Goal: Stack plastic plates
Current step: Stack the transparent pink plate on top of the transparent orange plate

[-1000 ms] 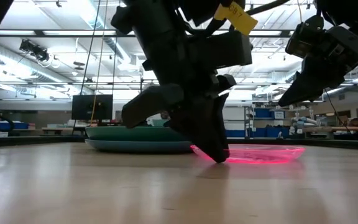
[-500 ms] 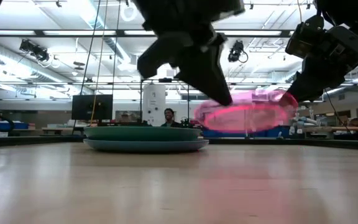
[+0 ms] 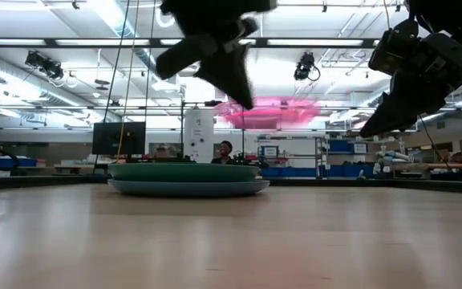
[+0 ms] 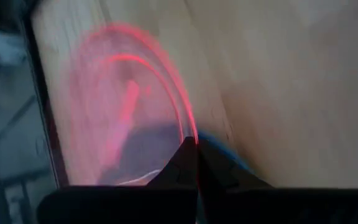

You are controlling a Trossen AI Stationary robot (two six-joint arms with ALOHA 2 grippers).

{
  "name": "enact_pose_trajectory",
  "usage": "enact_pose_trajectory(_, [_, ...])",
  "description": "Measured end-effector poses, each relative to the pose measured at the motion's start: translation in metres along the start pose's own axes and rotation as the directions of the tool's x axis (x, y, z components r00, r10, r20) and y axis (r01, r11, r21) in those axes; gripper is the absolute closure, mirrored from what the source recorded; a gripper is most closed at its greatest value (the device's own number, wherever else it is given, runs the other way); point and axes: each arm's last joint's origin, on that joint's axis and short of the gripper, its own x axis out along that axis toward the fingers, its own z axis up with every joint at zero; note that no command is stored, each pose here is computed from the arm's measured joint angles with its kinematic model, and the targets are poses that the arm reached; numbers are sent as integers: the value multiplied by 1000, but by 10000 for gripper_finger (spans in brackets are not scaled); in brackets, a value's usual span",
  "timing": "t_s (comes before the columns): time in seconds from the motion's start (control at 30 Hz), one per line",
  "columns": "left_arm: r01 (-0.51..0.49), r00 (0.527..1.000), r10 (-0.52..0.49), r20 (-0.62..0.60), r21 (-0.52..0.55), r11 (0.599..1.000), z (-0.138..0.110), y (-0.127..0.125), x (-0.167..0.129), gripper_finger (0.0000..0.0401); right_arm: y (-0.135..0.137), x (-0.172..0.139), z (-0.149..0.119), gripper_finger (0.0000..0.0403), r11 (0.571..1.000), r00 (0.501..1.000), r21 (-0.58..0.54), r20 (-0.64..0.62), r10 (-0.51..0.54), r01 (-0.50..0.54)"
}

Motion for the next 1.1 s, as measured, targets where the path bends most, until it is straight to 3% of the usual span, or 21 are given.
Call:
enact_pose_trajectory(0.3, [-2, 977, -6, -212, -40, 999, -27, 14, 9, 400, 0, 0, -1, 288, 1000, 1000, -3, -8, -3, 3])
enact_pose_trajectory(0.57, [-12, 944, -19, -329, -94, 996, -52, 22, 14, 400, 0, 0, -2, 288, 1000, 1000, -6, -23, 4, -4])
enact_pose_trajectory(0.73, [-43, 944, -18, -330, -176, 984, -87, 21, 11, 400, 0, 1, -2, 288, 1000, 1000, -6, -27, 7, -7])
enact_pose_trajectory(0.9, [14, 977, -72, -200, -279, 960, -109, 14, 12, 398, 0, 1, -1, 288, 1000, 1000, -9, -9, 1, -1])
enact_pose_trajectory(1.1, [15, 978, -74, -197, -285, 958, -131, 0, 32, 367, 1, 0, 3, 288, 1000, 1000, -8, 25, 13, -13])
